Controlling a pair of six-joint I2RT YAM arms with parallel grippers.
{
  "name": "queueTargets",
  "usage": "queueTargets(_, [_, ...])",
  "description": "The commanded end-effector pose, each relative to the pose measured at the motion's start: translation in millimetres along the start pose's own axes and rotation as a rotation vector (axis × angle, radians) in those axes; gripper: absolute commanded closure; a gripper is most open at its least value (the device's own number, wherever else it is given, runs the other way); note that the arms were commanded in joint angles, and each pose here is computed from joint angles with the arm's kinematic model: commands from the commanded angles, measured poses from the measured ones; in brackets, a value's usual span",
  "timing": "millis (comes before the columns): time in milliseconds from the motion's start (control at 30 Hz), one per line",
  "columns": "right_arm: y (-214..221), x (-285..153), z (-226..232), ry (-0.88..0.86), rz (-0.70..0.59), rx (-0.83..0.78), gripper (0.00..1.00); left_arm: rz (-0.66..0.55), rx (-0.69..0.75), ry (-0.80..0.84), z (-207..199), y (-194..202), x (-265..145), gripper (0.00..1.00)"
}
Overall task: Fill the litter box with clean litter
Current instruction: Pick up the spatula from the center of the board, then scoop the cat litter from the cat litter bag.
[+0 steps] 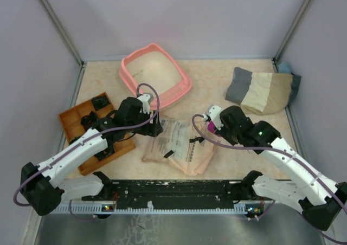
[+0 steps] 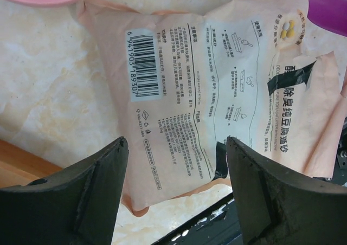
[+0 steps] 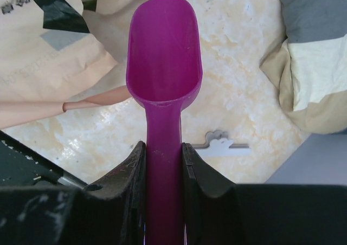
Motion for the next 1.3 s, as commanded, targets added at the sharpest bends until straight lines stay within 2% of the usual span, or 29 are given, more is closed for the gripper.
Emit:
queueTargets(0, [-2, -3, -8, 0.016, 0.006, -0.005, 1.0, -0.009, -0.043, 0.012, 1, 1, 3, 0.22])
queueTargets(233, [-24, -4, 8, -0.11, -0.141, -0.029, 1.0, 0.009, -0.059, -0.028, 11, 10, 10, 0.23])
queueTargets(467, [-26, 8, 26, -0.2, -0.175, -0.057, 1.0, 0.026, -0.1, -0.084, 25, 20, 21, 0.23])
queueTargets(667, [-54, 0, 38, -0.327, -0.35, -0.178, 1.0, -0.012, 0.022, -0.189, 30, -11, 7, 0.25])
queueTargets(767, [-67, 3, 44, -0.373, -0.427, -0.226, 1.0, -0.023, 0.049, -0.155, 16, -28, -3, 0.28])
queueTargets(833, [-68, 8, 47, -0.404, -0.416, -0.244, 1.0, -0.001, 0.083, -0.15, 14, -25, -6, 0.35])
queueTargets(967, [-63, 14, 53, -0.457, -0.381, -0.302, 1.0, 0.043, 0.094, -0.205, 25, -11, -1, 0.36])
queueTargets(1100, [-55, 19, 43, -0.393, -0.311, -0.291, 1.0, 0.04, 0.096, -0.217, 37, -3, 17, 0.34])
queueTargets(1267, [-46, 22, 38, -0.334, -0.266, -0.223, 1.0, 0.085, 0.113, -0.222, 43, 4, 34, 0.38])
Point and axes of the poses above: each gripper's point midway between its finger pads, its own x axis out along the fingers, its own z axis along the line the jaws close on, y = z × x, the point moved 3 cm from there along -x, back along the fingers, and after that the axes turned 11 degrees about -x, right-handed, at the moved point
